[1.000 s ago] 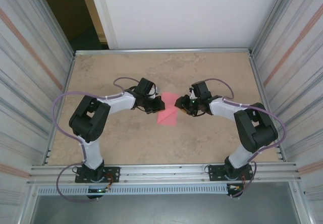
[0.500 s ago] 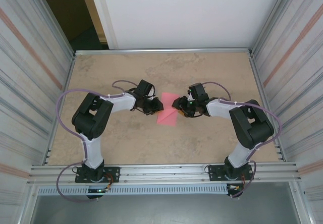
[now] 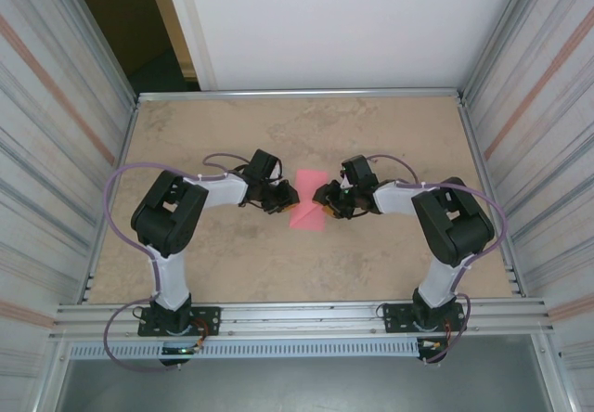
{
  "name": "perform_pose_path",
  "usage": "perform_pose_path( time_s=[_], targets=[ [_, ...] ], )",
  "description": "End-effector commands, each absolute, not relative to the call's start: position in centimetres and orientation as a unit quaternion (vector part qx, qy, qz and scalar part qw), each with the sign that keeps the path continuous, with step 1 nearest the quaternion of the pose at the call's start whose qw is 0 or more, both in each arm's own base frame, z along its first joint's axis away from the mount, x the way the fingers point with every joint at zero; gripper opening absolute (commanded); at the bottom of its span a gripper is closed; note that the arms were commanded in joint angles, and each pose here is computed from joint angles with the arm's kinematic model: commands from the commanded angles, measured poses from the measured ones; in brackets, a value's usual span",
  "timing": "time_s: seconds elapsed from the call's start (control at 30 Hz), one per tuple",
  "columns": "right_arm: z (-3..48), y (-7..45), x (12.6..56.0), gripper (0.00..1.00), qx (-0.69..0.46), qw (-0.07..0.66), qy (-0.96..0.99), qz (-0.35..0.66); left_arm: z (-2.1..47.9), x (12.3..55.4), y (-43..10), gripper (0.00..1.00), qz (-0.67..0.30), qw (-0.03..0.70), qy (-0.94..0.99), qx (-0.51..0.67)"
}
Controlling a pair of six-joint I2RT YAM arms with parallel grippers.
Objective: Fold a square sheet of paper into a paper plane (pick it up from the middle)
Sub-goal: Pick up the paper from the center of the table.
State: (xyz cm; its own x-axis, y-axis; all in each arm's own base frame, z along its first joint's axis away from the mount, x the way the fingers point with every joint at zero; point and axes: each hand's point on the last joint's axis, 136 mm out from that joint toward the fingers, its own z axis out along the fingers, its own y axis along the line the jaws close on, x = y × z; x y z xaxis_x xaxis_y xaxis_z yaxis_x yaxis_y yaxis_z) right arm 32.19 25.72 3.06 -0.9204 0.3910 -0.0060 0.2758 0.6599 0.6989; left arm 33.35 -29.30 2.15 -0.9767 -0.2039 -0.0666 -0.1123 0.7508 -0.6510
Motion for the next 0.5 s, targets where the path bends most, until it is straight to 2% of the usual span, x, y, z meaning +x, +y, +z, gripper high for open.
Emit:
perform_pose_path(
  time_s=[0.0,0.13,0.47],
  targets=[
    [3.57,26.78,32.68,0.35,0.179,0.076,0.903,0.384,0.27,32.05,-28.0,0.17,-0.314,0.042,0.942,-0.106],
    [3.45,26.95,32.72,0.32,0.178,0.074,0.902,0.385,0.2,31.9,-27.96,0.17,-0.314,0.04,0.943,-0.106],
    [2.9,27.0,32.73,0.32,0.189,0.069,0.899,0.389,0.23,31.87,-27.86,0.17,-0.312,0.04,0.943,-0.107]
  ],
)
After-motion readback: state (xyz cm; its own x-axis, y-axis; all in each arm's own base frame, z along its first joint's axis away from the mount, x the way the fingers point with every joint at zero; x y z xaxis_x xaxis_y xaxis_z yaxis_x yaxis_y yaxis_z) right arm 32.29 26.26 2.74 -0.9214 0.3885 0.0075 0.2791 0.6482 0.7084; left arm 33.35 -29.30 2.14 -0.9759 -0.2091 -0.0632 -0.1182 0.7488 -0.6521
